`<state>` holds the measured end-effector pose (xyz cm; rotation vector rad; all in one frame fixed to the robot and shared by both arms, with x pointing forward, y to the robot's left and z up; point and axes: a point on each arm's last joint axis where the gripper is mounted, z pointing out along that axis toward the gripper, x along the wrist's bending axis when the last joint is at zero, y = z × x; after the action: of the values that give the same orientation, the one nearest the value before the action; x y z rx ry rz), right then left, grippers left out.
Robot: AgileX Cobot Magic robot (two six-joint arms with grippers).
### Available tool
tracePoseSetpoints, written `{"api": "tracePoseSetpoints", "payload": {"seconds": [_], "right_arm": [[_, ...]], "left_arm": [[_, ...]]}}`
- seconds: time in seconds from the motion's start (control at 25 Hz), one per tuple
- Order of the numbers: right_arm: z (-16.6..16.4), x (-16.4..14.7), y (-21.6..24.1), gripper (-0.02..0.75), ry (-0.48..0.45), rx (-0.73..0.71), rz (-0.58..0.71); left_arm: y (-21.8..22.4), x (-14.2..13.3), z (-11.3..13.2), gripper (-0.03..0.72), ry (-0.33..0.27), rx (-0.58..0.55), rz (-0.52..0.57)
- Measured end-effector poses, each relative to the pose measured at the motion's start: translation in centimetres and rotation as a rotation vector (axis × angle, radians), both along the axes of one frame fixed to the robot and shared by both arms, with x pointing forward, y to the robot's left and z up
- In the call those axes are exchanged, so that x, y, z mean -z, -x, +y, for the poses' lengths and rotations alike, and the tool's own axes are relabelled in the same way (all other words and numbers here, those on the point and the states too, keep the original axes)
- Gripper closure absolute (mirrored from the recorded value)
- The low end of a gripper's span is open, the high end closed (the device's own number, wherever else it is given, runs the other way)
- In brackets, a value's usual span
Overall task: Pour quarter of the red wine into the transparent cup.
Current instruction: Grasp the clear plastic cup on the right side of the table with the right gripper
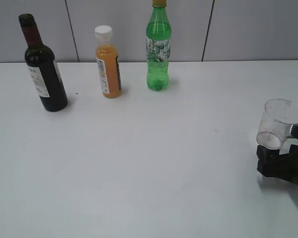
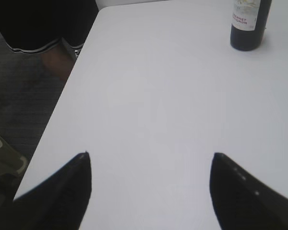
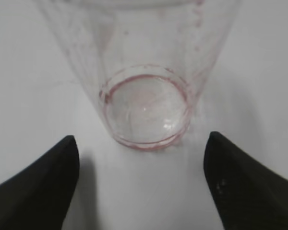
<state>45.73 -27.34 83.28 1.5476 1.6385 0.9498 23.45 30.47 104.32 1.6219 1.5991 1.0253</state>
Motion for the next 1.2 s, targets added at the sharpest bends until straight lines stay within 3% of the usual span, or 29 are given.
{"api": "tracePoseSetpoints", "payload": {"seconds": [1.2], "right_arm": [[0.6,2.7,-4.4,0.108,0.007,-0.003,-0.124]], "left_arm": [[0.0,0.0,0.0,0.106,0.000,0.000,0.000]]}}
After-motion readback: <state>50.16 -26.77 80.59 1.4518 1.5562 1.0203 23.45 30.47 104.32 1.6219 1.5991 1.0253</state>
